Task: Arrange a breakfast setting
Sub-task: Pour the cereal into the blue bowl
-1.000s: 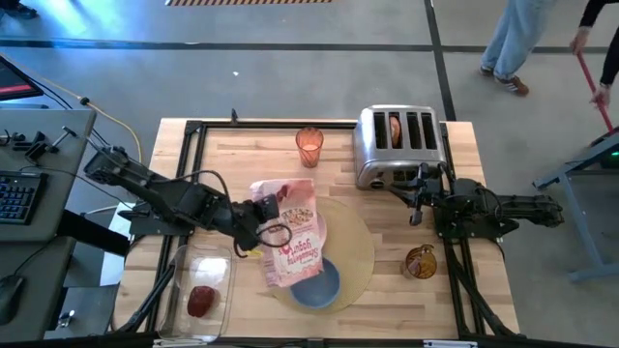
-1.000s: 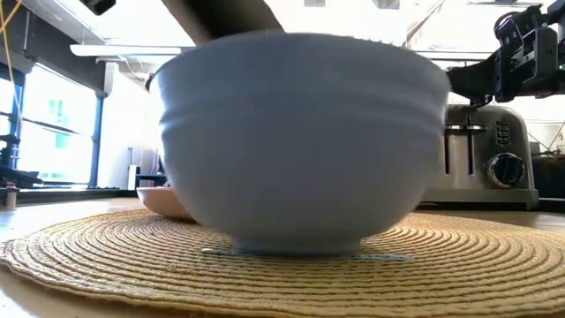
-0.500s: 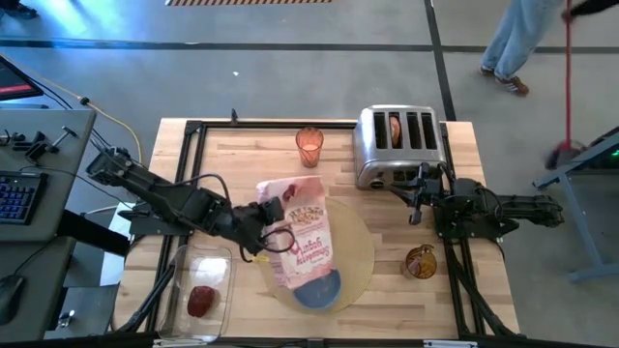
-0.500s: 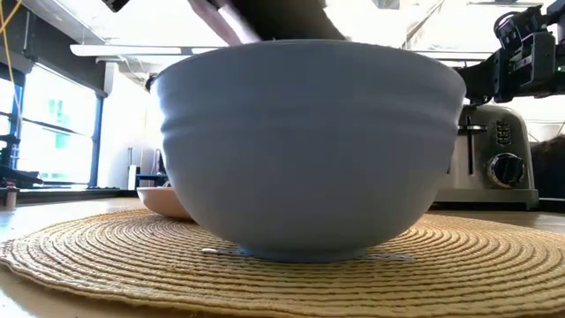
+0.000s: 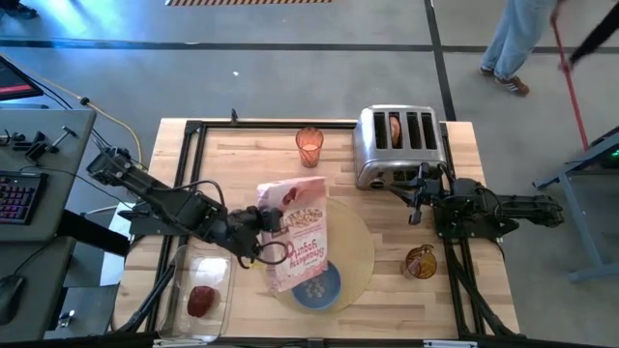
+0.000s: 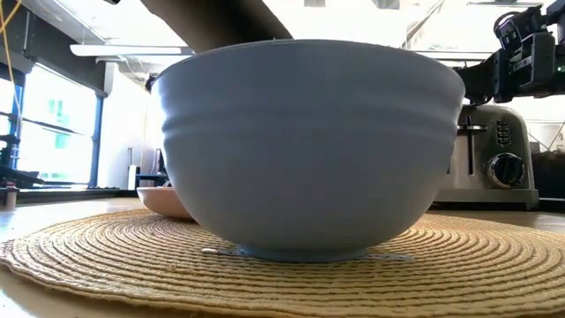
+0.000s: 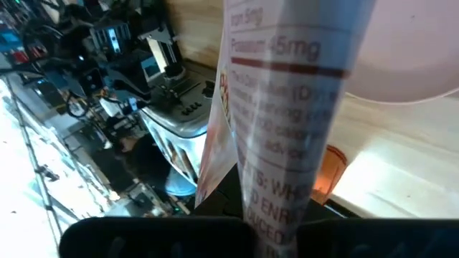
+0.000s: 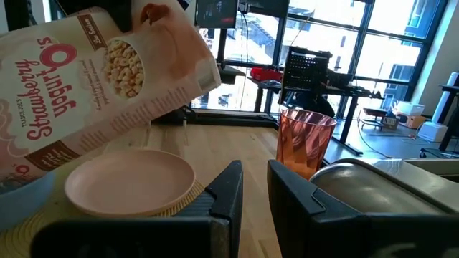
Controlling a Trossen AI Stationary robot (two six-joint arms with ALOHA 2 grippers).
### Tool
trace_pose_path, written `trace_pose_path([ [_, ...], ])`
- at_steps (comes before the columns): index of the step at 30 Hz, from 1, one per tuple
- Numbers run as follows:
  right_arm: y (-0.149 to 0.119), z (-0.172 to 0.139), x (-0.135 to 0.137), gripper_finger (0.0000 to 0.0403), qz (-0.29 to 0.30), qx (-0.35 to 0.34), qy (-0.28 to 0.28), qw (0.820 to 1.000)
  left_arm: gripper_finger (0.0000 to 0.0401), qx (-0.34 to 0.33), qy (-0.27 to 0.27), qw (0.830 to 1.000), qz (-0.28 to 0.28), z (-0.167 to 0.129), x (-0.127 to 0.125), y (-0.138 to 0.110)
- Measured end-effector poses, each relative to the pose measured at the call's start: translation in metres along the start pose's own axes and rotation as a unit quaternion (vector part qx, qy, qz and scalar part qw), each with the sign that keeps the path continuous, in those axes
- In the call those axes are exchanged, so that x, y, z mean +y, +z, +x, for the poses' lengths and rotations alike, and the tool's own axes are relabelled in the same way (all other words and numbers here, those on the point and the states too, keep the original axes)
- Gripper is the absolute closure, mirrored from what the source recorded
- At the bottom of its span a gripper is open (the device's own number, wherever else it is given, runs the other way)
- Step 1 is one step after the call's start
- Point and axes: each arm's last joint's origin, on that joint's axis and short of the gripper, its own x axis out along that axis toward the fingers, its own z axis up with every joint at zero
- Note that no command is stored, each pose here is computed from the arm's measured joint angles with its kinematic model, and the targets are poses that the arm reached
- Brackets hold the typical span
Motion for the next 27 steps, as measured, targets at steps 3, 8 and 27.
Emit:
trace_pose_path([
  [3,0.000,0.000,0.000,0.0350,0.000,0.000,0.000,1.000,0.0401,0.014,0.013,1.000,0.015,-0.004,0.001,0.003],
  [8,0.000,0.000,0.000,0.0350,0.000,-0.001,0.001,1.000,0.0401,0.032,0.043,0.998,0.035,-0.009,0.006,0.008],
  [27,0.000,0.000,0.000,0.0350,0.003,-0.001,-0.002,1.000,0.0401,0.016,0.063,0.995,0.078,-0.026,0.003,0.024],
])
